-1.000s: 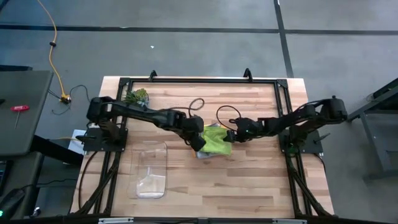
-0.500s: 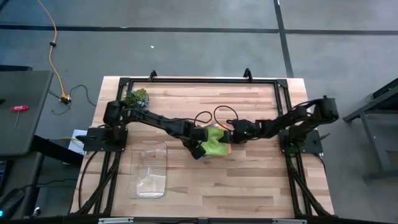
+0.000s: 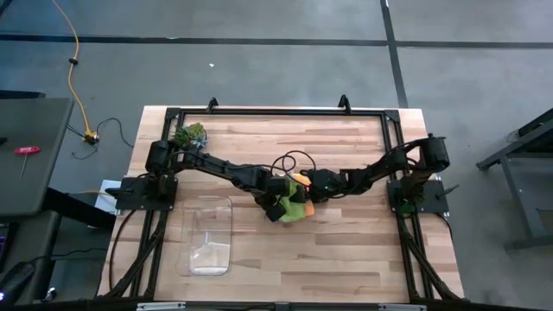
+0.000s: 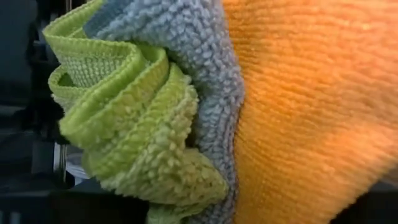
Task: Fold microfiber towels
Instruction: Put the stacked towels into the transparent bin
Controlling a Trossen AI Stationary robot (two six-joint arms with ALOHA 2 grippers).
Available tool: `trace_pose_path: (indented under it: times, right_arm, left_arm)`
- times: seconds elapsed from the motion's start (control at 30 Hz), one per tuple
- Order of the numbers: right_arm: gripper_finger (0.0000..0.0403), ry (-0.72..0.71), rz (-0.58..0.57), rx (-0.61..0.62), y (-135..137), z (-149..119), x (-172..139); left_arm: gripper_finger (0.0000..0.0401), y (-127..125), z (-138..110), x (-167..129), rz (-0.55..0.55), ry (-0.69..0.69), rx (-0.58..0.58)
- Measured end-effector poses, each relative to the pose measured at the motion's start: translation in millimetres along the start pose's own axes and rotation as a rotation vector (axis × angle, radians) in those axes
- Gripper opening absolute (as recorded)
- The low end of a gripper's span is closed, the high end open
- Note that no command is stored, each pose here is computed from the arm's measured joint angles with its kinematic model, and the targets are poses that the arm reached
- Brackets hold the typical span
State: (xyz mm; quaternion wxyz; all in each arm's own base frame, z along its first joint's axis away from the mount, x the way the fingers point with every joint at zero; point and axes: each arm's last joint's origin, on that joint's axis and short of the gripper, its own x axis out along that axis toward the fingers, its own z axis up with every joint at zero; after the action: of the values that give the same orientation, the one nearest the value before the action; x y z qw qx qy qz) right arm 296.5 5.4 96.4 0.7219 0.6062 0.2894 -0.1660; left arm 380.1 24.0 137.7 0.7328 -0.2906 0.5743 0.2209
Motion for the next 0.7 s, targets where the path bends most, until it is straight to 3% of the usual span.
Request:
trace_pose_path:
  times: [0.13, 0.3, 0.33, 0.47, 0.7]
  right_arm:
    - [0.0226, -0.016, -0.032, 0.023, -2.3, 0.2, 0.1]
    - [0.0048, -0.033, -0.063, 0.030, -4.8, 0.3, 0.0]
    - [0.0029, -0.031, -0.060, 0.017, -4.5, 0.3, -0.2]
    - [0.0030, -0.023, -0.061, 0.002, -2.8, 2.8, -4.8]
    - [0.0026, -0.050, -0.045, -0.053, 6.1, 15.1, -23.1]
  left_arm:
    - [0.0000, -0.3, -0.2, 0.3, 0.000, 0.000, 0.001]
    - [0.0000, 0.2, 0.2, -0.9, 0.001, -0.004, 0.007]
    - [0.0000, 1.5, 0.4, -3.9, 0.004, -0.003, 0.012]
    - [0.0000, 10.6, 2.5, -27.2, 0.030, -0.023, 0.021]
    - [0.0000, 32.3, 0.9, -110.0, 0.049, -0.193, -0.007]
